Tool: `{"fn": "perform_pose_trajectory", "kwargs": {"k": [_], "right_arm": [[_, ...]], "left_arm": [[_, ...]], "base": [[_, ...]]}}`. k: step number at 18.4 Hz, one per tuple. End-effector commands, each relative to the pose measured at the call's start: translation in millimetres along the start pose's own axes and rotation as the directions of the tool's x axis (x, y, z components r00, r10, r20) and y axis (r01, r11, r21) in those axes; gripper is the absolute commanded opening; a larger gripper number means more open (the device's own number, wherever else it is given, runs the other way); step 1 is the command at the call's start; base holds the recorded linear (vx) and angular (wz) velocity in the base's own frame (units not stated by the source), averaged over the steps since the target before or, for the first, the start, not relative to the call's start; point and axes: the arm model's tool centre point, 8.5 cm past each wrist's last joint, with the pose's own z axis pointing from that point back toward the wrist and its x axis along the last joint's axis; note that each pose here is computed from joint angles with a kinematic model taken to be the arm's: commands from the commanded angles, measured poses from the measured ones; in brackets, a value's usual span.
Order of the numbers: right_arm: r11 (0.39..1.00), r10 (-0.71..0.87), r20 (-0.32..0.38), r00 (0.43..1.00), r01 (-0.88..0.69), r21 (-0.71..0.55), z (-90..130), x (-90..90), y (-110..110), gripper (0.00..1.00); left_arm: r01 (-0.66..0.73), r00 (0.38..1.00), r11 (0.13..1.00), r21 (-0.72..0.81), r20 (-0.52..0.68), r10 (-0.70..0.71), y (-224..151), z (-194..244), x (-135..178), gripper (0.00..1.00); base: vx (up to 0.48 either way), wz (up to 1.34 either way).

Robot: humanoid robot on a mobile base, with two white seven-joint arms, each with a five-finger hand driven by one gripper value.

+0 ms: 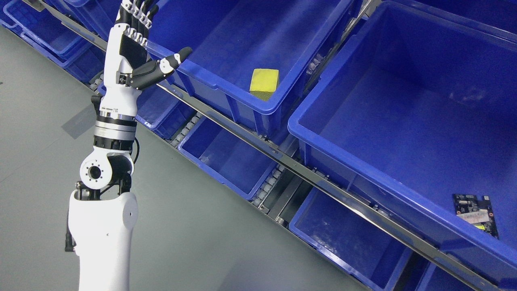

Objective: Move yellow foam block to right shelf middle

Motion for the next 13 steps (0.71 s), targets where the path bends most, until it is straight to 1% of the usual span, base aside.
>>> {"fn": "perform_pose_trajectory", "kwargs": {"k": [1,5,13], "right_arm": [[1.000,0.005,0.017,1.000,-0.005,-0.017,-0.9,6.0,-11.3,1.00],[1.000,0.003,0.017,1.000,-0.003,-0.017,-0.9,6.0,-11.3,1.00],[1.000,0.005,0.017,1.000,-0.005,-0.017,-0.9,6.0,-11.3,1.00]], "left_arm": [[0.013,0.998,0.997,0.074,-0.060,-0.009,14.9,17.7,-1.4,1.00],[0.002,0.998,0.998,0.060,-0.068,0.002,5.3,16.0,-3.9,1.00],[0.003,0.998,0.998,0.059,-0.064,0.001,5.7,14.4,-2.7,1.00]], "base": [[0.000,0.00],[0.000,0.00],[0.000,0.00]]}}
